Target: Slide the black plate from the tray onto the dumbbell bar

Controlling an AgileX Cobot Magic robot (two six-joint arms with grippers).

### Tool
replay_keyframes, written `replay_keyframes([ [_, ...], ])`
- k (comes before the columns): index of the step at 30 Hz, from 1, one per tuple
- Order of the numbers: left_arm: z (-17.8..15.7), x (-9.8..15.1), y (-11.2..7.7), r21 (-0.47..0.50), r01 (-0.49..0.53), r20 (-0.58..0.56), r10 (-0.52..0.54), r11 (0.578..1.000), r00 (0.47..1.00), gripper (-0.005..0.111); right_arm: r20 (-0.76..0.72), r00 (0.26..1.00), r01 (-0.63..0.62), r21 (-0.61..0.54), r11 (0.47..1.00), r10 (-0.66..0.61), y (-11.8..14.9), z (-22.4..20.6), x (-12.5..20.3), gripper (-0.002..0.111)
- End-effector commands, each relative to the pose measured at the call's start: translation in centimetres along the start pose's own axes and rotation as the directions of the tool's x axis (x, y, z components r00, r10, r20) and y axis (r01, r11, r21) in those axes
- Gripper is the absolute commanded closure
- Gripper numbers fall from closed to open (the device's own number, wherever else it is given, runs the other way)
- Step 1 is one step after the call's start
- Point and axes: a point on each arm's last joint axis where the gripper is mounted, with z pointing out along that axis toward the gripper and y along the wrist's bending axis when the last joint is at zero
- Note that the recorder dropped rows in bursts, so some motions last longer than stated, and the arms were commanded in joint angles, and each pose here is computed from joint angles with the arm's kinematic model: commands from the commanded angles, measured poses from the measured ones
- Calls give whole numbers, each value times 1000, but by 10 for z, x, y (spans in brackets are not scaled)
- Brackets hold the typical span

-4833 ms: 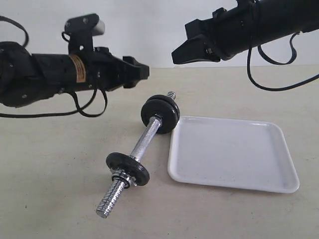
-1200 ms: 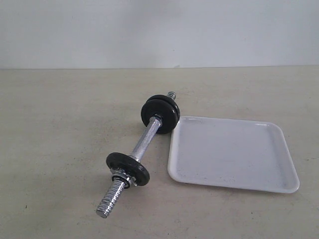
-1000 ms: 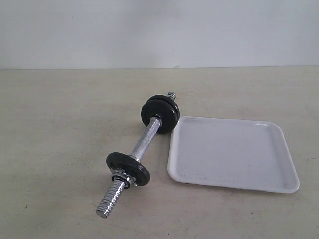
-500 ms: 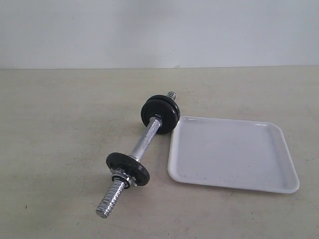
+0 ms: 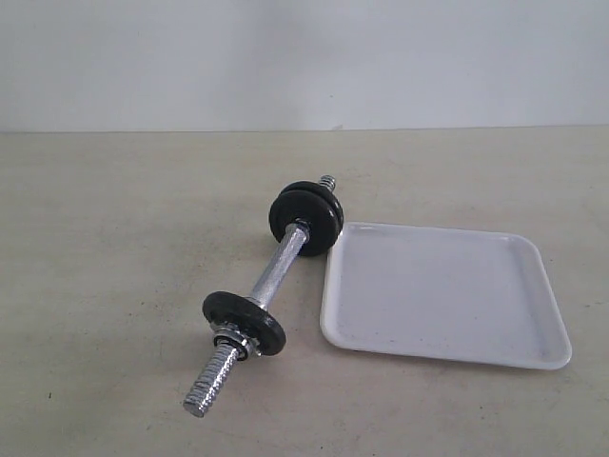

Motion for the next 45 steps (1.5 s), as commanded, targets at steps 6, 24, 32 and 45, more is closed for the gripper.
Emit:
replay_keyframes([
  [6, 0, 1, 0, 1, 6, 2, -6, 1000, 1000, 102, -241, 970, 31, 32, 999, -22, -3, -3, 23, 108],
  [24, 0, 1, 0, 1, 6, 2, -6, 1000, 1000, 102, -309, 951, 15, 78, 997, 10, -7, -5, 29, 108],
  [32, 0, 1, 0, 1, 6, 2, -6, 1000, 1000, 102, -309, 951, 15, 78, 997, 10, -7, -5, 29, 108],
  [45, 10, 60, -2, -263, 31, 30, -24, 964, 999, 102, -309, 951, 15, 78, 997, 10, -7, -5, 29, 108],
])
